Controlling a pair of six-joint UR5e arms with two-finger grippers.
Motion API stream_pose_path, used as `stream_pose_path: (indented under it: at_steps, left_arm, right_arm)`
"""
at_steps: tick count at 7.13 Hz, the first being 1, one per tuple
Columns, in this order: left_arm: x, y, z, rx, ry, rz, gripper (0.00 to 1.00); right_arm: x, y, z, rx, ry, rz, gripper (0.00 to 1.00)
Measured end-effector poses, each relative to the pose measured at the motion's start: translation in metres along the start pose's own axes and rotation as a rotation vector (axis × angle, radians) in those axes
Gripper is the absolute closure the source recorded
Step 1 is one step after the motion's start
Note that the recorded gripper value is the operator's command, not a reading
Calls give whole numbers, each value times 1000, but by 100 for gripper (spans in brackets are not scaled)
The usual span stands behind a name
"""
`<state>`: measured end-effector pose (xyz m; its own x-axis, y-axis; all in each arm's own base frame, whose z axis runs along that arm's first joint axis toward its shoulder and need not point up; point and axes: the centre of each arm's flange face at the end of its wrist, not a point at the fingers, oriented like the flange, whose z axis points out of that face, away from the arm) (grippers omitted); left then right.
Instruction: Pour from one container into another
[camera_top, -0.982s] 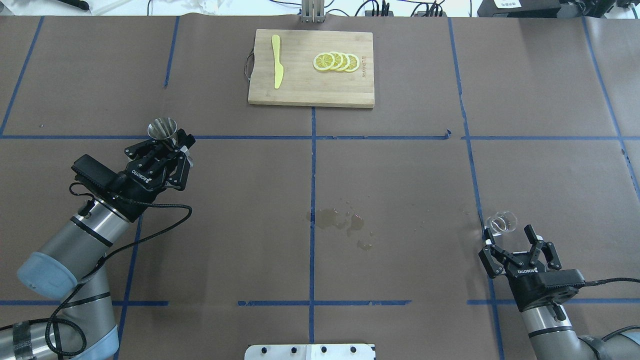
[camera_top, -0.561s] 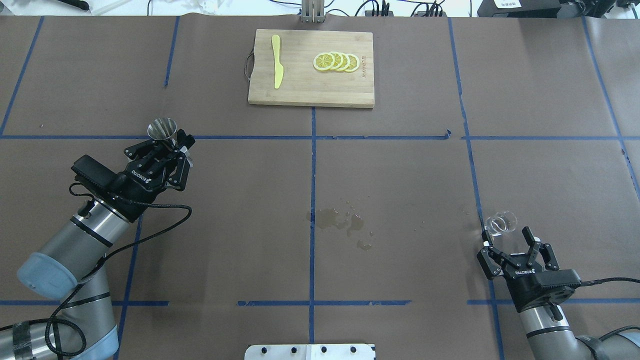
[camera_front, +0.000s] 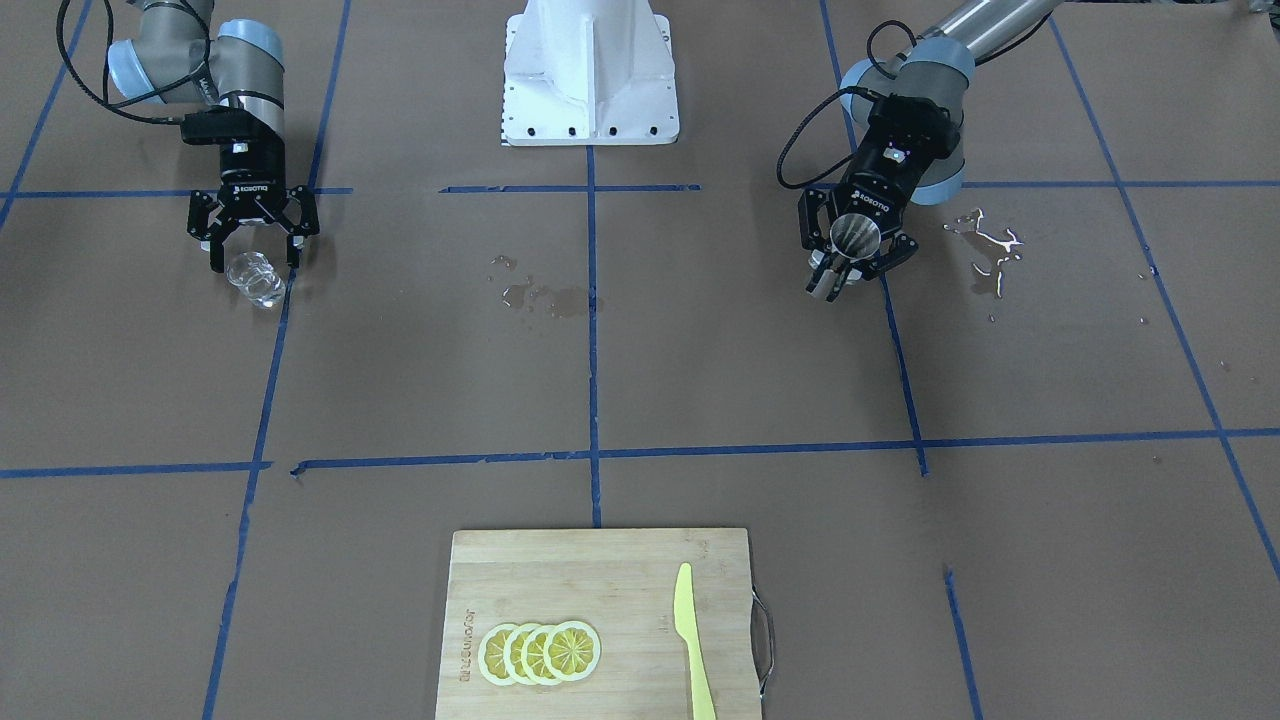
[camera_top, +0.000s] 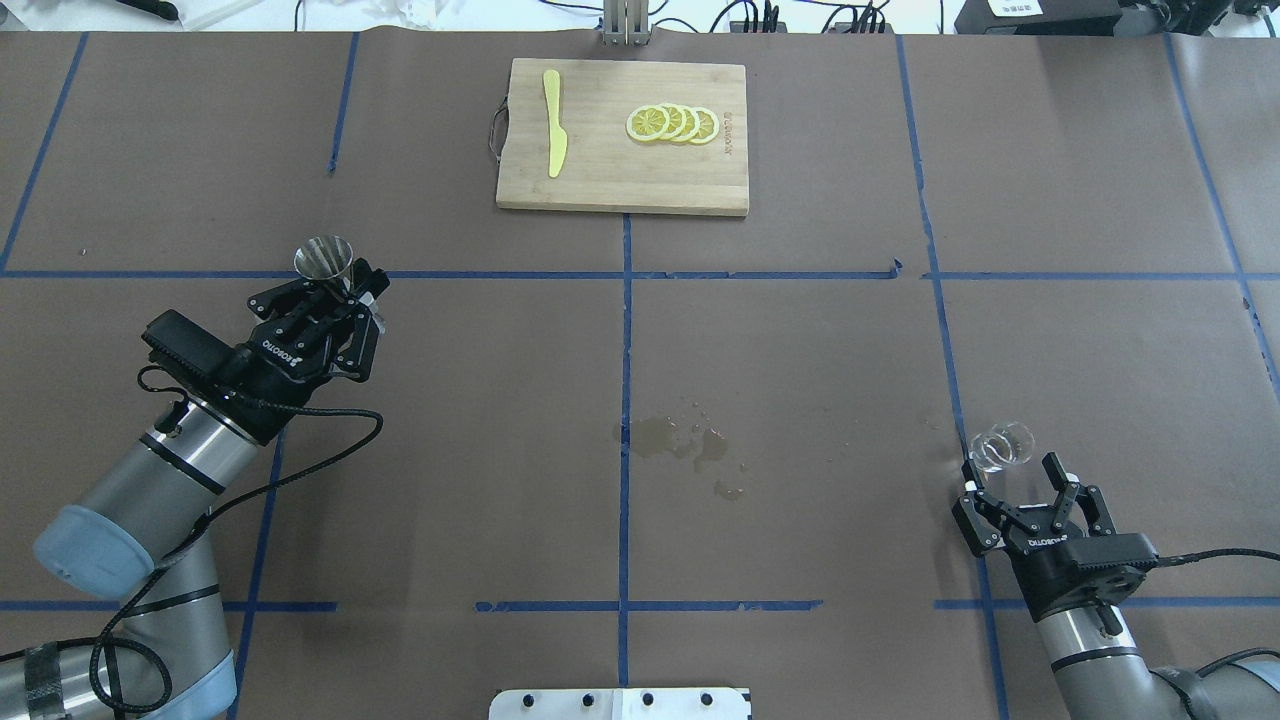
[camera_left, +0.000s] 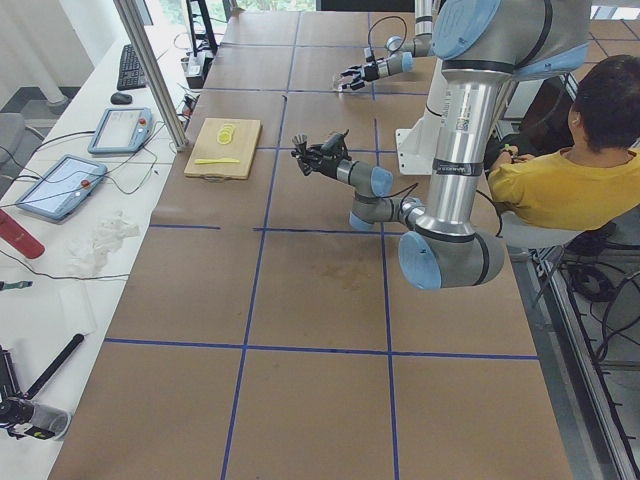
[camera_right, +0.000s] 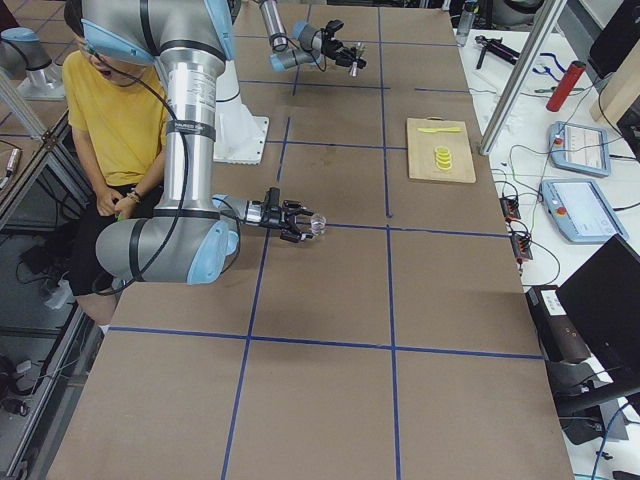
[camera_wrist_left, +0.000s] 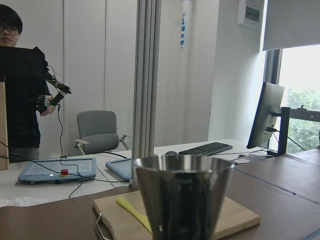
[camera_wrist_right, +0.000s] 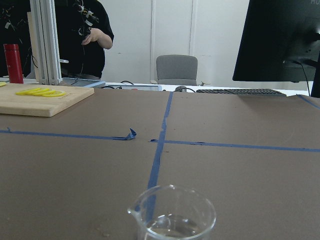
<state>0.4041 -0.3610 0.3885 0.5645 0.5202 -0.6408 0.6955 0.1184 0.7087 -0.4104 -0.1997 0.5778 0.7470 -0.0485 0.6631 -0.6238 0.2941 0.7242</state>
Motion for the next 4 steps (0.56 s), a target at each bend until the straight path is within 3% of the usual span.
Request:
stream_pose_path:
  at_steps: [4]
  left_arm:
    - [0,0,0,0,-2,1,100]
  right_arm:
    - [-10,-5,9,-9,14,-7,3]
